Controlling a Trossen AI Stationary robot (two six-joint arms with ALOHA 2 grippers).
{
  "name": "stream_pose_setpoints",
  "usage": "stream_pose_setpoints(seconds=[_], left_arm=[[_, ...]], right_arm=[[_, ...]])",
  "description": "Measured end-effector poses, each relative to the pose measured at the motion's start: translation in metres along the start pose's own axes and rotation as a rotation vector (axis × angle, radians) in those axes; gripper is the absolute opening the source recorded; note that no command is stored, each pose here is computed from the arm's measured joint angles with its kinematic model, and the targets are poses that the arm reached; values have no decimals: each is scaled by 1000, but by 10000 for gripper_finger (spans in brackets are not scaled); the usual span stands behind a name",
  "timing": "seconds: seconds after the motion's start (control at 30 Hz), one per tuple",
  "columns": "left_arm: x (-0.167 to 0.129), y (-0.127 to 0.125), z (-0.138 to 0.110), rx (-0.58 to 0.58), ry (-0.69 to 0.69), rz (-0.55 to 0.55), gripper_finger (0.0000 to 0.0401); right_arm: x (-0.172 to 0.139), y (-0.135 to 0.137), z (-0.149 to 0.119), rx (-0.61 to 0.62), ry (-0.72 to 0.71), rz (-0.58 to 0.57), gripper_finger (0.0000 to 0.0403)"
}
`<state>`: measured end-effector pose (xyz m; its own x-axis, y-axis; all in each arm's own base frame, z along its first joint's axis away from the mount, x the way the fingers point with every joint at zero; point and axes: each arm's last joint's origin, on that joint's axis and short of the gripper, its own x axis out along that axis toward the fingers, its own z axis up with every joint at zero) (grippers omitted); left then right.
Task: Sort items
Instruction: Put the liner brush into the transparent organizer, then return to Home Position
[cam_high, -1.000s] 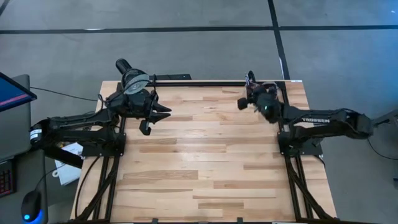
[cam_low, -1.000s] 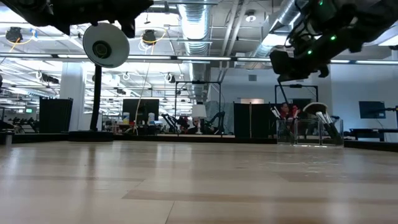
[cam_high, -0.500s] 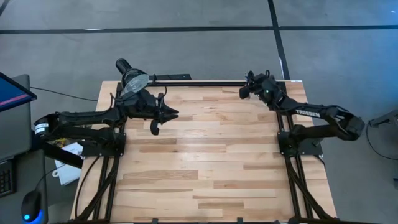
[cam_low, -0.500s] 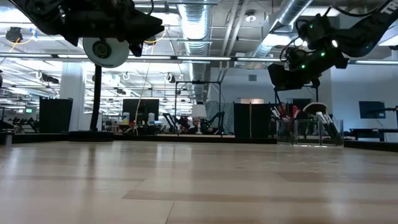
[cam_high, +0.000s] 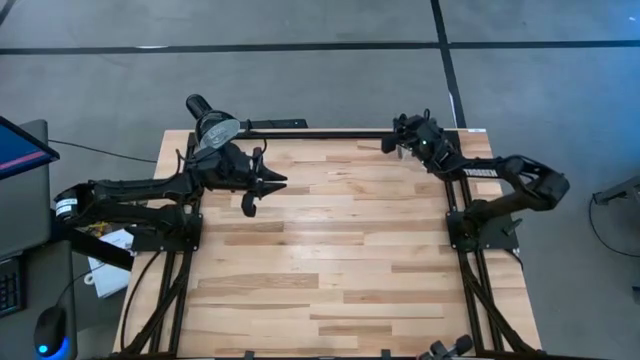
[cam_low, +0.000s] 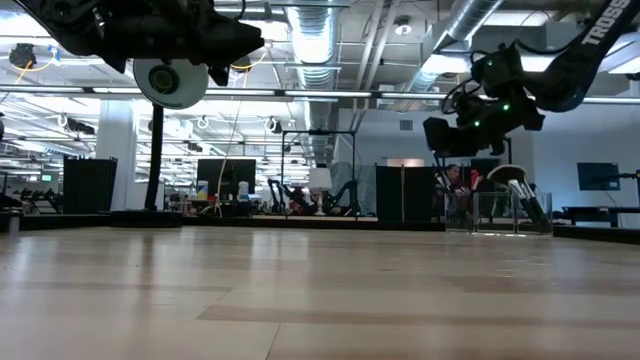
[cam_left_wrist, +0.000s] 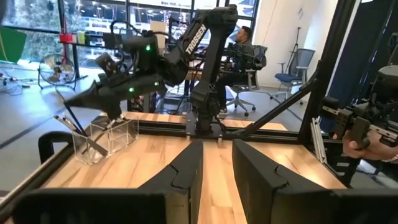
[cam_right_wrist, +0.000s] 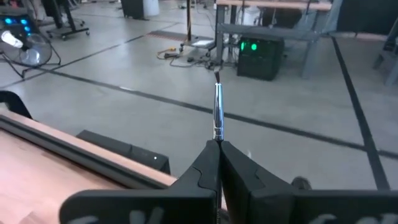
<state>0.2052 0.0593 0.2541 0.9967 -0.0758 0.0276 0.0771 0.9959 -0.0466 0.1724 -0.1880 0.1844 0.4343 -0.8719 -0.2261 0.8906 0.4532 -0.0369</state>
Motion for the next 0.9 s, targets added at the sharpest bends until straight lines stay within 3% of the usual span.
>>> stream_pose_setpoints(seconds=[0.63, 0.9], left_arm=[[-3, 7, 1, 6, -6, 34, 83], [-3, 7, 1, 5, -6, 34, 83]], right_arm=[[1, 0, -17, 48, 145, -19, 0], [-12, -4, -7, 46, 158, -20, 0]])
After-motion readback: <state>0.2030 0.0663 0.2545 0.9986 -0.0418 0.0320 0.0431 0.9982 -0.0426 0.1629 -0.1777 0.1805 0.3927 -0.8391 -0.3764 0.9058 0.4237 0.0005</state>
